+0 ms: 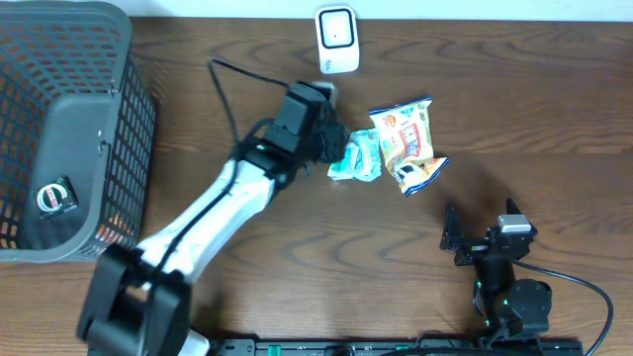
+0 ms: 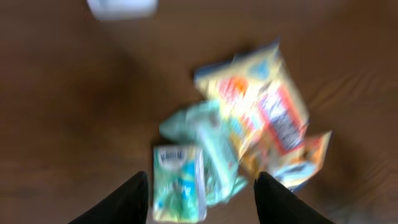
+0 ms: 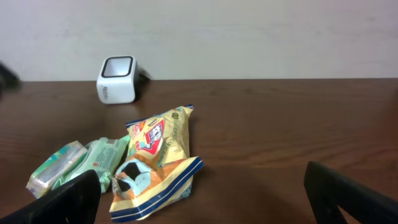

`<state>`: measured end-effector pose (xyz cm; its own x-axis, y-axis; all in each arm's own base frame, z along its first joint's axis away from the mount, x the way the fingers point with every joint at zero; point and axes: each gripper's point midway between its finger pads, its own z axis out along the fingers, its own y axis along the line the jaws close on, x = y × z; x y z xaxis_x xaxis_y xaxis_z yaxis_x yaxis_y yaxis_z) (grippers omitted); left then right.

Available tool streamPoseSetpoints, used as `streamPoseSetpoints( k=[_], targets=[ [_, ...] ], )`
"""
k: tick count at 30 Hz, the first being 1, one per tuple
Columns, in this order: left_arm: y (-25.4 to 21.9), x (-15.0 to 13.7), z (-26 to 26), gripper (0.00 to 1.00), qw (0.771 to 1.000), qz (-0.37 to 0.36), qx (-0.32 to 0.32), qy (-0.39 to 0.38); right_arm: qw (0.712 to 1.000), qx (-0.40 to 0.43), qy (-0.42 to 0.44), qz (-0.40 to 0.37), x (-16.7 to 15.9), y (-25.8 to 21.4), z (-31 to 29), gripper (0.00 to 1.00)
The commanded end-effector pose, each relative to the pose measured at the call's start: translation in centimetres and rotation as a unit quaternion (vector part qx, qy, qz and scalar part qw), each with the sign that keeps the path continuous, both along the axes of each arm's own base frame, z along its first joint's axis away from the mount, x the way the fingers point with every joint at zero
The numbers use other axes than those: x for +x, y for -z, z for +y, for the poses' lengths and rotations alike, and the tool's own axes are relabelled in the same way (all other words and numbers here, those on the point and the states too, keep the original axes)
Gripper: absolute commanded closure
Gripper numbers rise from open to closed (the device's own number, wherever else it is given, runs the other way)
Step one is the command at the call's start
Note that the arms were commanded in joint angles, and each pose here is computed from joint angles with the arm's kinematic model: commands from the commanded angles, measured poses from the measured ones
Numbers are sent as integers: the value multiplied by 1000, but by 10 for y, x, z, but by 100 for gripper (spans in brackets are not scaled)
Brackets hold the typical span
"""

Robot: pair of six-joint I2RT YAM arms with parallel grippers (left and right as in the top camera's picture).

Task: Scan the item barcode
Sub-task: 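Lift the tissue pack to the scanner and release it beside the packets, then return the left gripper into the basket above the remaining items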

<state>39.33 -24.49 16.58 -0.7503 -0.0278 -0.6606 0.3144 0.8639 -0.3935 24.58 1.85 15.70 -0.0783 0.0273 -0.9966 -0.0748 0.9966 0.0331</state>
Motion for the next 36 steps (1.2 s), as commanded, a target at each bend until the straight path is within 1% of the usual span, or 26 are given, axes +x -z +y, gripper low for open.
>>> streamPoseSetpoints(
  k=[1, 3, 5, 9, 10, 12, 13, 15, 17, 19, 26, 28, 32, 34, 36],
  targets=[
    [-87, 12, 28, 42, 994, -103, -34, -29, 1000, -6, 3, 0, 0, 1, -2, 1],
    [-120, 15, 53, 40, 987, -142, -47, -57, 1000, -6, 3, 0, 0, 1, -2, 1],
    [-155, 16, 86, 37, 975, -188, -54, -101, 1000, -6, 3, 0, 0, 1, -2, 1],
    [-216, 8, 149, 35, 946, -268, -69, -168, 1000, -6, 3, 0, 0, 1, -2, 1],
    [-233, 3, 170, 35, 934, -293, -71, -191, 1000, -6, 3, 0, 0, 1, -2, 1],
    [-254, -5, 203, 34, 916, -322, -67, -229, 1000, -6, 3, 0, 0, 1, -2, 1],
    [-260, -9, 220, 31, 907, -332, -60, -253, 1000, -6, 3, 0, 0, 1, -2, 1],
    [-268, -16, 257, 30, 886, -344, -41, -309, 1000, -6, 3, 0, 0, 1, -2, 1],
    [-267, -23, 297, 30, 863, -343, -16, -371, 1000, -6, 3, 0, 0, 1, -2, 1],
    [-263, -30, 328, 30, 845, -335, 5, -417, 1000, -6, 3, 0, 0, 1, -2, 1],
    [-228, -55, 425, 29, 774, -272, 83, -565, 1000, -6, 3, 0, 0, 1, -2, 1],
    [-211, -60, 442, 29, 766, -243, 99, -587, 1000, -6, 3, 0, 0, 1, -2, 1],
    [-167, -65, 464, 29, 765, -165, 125, -610, 1000, -6, 3, 0, 0, 1, -2, 1],
    [-146, -70, 476, 29, 755, -126, 144, -627, 1000, -6, 3, 0, 0, 1, -2, 1],
    [-126, -79, 492, 29, 733, -89, 173, -651, 1000, -6, 3, 0, 0, 1, -2, 1]
  ],
)
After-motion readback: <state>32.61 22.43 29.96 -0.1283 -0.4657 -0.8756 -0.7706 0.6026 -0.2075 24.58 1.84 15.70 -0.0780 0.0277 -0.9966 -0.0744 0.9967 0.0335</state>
